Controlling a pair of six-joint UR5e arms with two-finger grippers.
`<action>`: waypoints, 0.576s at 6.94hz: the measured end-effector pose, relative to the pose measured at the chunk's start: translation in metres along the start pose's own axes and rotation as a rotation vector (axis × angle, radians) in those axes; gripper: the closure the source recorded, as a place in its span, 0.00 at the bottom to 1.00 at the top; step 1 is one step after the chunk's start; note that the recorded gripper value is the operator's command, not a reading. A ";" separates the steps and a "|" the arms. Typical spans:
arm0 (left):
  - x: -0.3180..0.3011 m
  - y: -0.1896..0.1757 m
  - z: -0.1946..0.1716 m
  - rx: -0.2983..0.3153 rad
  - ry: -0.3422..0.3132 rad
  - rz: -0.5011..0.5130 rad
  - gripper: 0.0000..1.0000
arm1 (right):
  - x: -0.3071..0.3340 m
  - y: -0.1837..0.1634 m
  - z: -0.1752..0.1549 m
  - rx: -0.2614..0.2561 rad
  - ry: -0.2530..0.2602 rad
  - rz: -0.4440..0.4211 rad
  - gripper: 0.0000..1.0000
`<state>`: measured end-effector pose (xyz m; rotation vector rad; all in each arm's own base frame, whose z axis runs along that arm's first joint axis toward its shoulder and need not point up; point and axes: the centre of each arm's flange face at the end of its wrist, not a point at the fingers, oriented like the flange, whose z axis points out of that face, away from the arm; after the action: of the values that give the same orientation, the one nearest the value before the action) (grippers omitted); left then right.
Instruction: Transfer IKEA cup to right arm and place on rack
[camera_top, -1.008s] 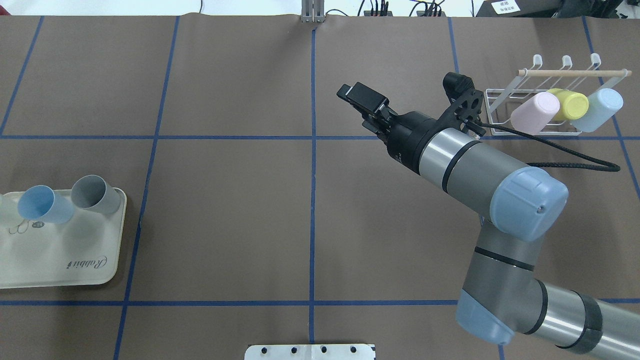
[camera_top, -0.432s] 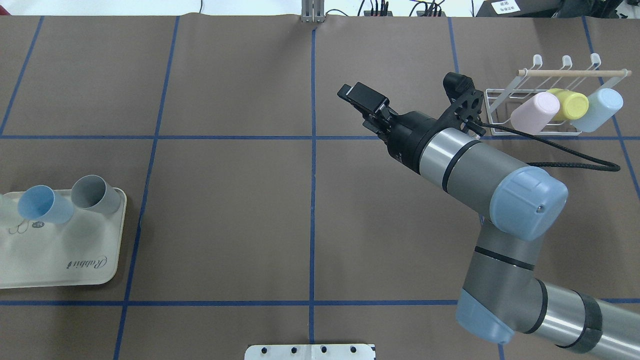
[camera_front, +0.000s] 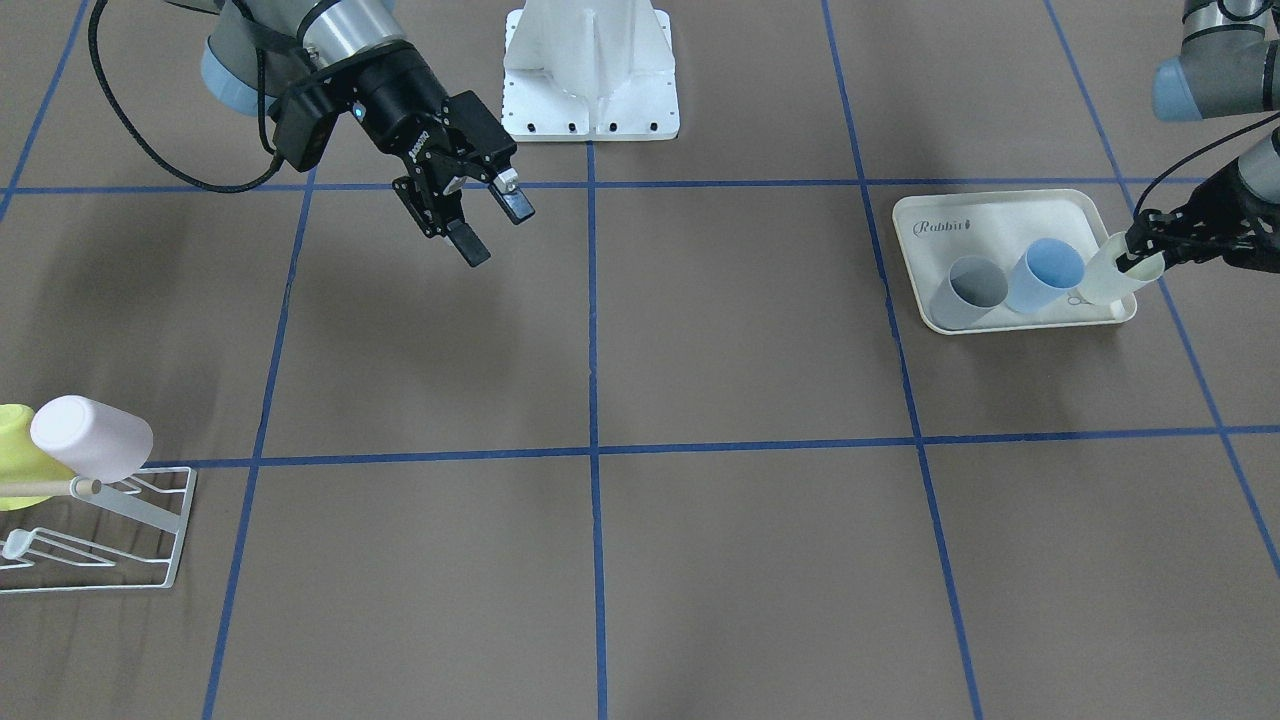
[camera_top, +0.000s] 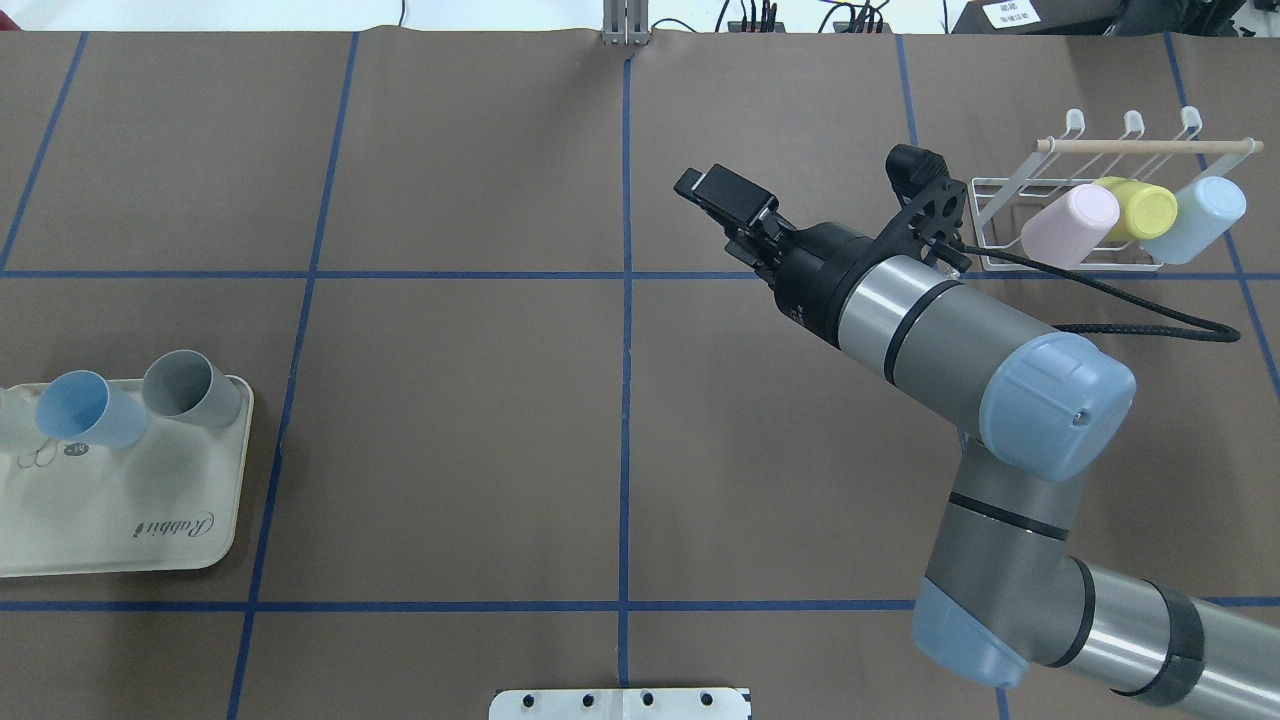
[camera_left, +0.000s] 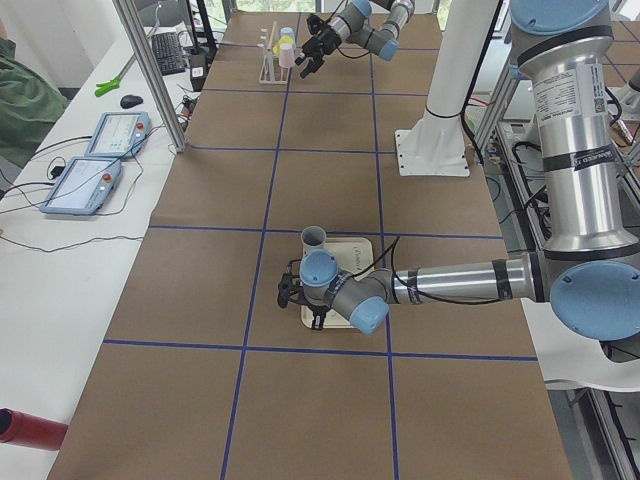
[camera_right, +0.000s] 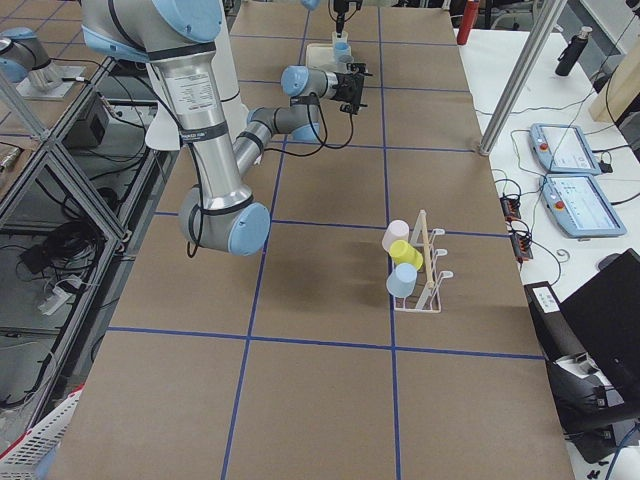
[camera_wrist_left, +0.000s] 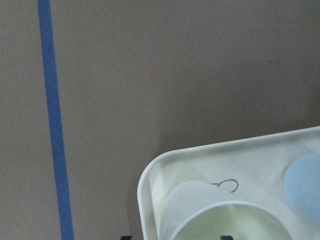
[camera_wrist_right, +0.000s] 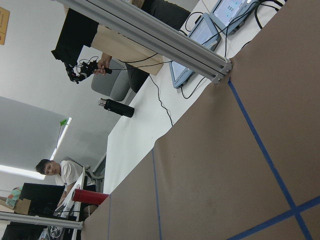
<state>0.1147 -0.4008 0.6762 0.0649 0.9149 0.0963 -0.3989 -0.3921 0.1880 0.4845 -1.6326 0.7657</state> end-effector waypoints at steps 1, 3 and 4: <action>0.002 0.003 -0.005 -0.001 0.010 -0.003 1.00 | 0.000 0.000 0.000 0.000 0.000 0.000 0.00; 0.003 0.000 -0.045 0.020 0.049 -0.071 1.00 | 0.001 0.001 0.001 -0.001 0.003 -0.001 0.00; 0.004 -0.007 -0.081 0.059 0.055 -0.125 1.00 | 0.004 0.003 0.003 -0.003 0.008 -0.003 0.00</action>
<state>0.0534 -0.4059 0.6230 0.0597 0.9741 -0.0451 -0.4035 -0.3914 0.1907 0.4806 -1.6251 0.7620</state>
